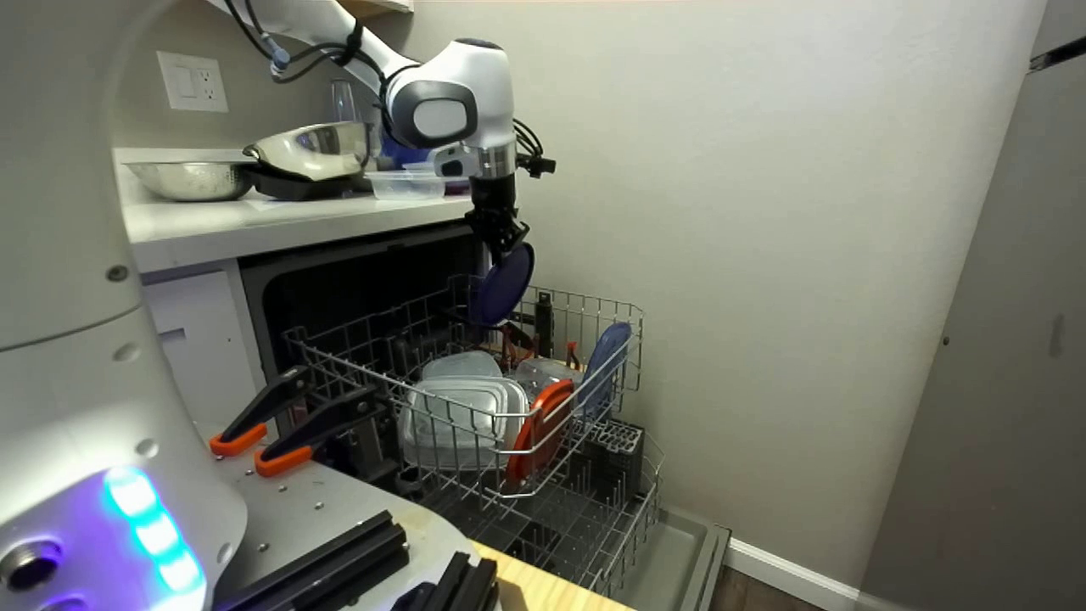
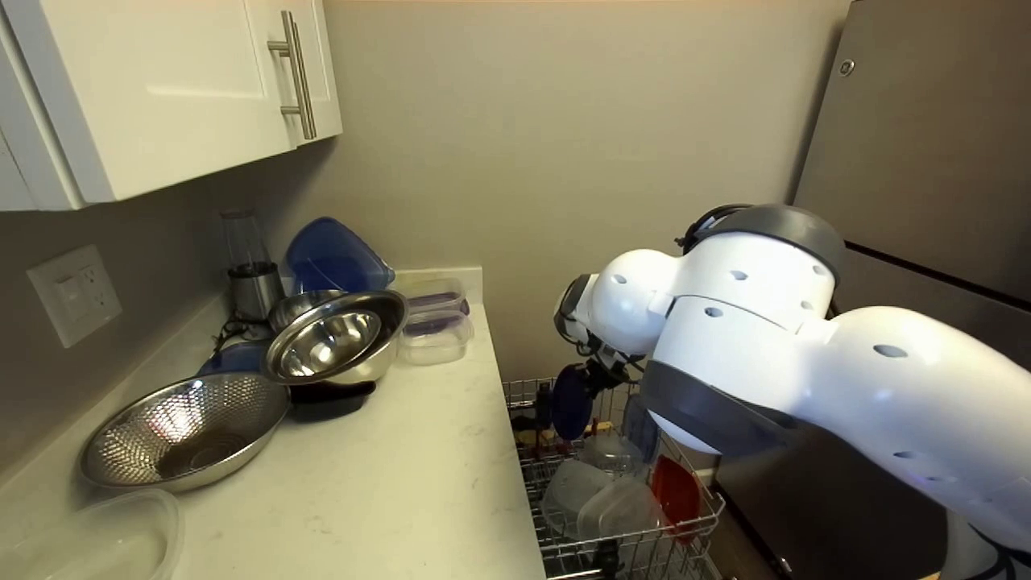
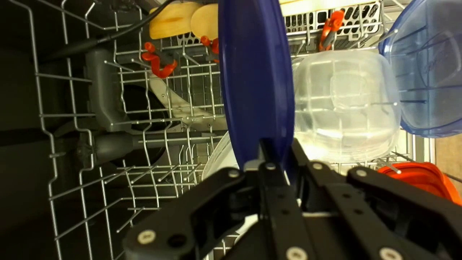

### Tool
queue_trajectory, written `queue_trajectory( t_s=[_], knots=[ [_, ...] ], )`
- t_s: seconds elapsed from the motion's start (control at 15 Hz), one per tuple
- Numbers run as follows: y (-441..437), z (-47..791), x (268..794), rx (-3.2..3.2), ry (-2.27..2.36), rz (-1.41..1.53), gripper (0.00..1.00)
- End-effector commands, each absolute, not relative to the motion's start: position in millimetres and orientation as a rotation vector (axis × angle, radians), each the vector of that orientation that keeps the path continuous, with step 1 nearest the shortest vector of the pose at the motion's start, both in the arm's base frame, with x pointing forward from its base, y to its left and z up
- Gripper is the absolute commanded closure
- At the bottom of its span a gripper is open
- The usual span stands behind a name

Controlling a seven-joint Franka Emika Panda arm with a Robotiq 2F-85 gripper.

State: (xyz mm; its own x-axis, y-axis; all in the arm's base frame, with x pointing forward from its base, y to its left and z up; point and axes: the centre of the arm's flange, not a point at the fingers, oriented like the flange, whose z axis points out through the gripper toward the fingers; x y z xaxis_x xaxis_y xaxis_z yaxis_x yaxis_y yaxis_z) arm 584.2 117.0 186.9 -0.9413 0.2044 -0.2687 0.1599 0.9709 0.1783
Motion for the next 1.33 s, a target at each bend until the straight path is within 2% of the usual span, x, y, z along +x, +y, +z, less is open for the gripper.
queue_trajectory(
  t_s=[0.0, 0.93, 1.13, 1.2, 1.27],
  knots=[
    [155.8, 195.5, 614.7, 0.274, 2.826, 0.209, 0.97],
    [218.1, 173.1, 628.0, 0.093, 2.851, 0.165, 0.97],
    [212.3, 173.0, 627.1, 0.089, 2.862, 0.165, 0.97],
    [178.3, 155.9, 603.9, 0.058, 2.849, 0.176, 0.97],
    [178.0, 153.9, 604.0, 0.043, 2.849, 0.149, 0.89]
  ],
)
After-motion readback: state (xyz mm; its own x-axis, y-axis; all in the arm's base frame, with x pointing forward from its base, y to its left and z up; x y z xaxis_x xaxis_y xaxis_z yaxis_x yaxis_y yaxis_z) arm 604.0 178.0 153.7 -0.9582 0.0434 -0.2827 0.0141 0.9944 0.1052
